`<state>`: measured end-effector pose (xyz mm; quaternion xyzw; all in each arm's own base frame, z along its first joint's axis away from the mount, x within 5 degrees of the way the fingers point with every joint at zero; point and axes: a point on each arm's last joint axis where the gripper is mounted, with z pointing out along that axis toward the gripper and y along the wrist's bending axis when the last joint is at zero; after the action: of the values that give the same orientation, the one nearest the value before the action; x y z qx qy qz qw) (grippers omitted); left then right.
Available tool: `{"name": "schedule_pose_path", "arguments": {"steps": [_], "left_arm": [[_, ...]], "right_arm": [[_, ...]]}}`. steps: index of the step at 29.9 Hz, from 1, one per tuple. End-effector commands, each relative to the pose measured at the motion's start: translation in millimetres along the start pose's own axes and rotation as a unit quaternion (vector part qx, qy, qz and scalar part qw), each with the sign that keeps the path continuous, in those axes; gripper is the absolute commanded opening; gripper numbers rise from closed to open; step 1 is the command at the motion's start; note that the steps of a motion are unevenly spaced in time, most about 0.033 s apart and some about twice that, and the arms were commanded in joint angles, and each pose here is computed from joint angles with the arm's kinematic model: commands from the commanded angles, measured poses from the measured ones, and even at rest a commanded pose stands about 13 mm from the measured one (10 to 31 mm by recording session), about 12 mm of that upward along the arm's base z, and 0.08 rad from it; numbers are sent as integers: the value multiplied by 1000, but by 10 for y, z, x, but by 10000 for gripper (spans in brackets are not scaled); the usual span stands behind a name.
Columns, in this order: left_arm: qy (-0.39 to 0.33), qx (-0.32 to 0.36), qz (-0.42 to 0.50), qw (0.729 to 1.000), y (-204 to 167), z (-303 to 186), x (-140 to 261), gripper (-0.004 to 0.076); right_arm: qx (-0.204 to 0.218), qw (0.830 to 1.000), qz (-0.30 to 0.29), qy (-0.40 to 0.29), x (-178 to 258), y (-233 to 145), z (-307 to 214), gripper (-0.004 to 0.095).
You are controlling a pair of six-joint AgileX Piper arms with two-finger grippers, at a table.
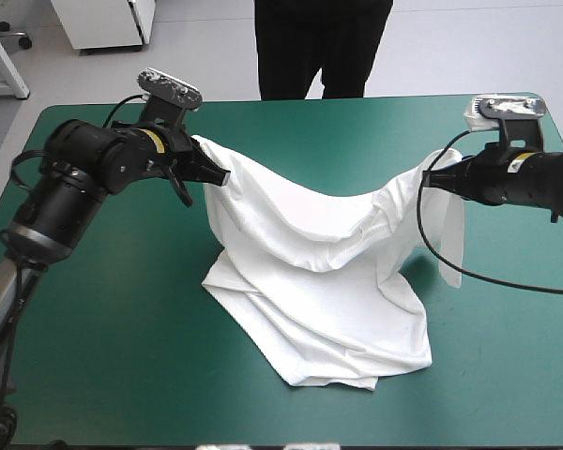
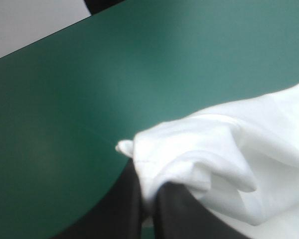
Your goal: Fold the cloth
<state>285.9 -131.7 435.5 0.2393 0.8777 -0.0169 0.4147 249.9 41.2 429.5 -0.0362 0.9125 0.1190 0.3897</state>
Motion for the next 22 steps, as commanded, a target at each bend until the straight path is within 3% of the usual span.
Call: {"name": "schedule_pose_path", "arguments": {"steps": [1,11,20,22], "left_arm": [[-42,-45,4,998,94,174,-76,-9],[21,-61,-55,996,427,1233,120,-9],[2,-62,-53,997,478,1600,167,-9],[2,-64,-50,997,480,1632,174,-4]], "right_arm": [[13,999,-9,-49,-158,-52,199,-17],[56,998,-26,-23,-266,-298,1235,-17],[71,997,-22,-13,-408,-409,1762,-15],[70,997,-27,-4,-404,-412,1788,29]]}}
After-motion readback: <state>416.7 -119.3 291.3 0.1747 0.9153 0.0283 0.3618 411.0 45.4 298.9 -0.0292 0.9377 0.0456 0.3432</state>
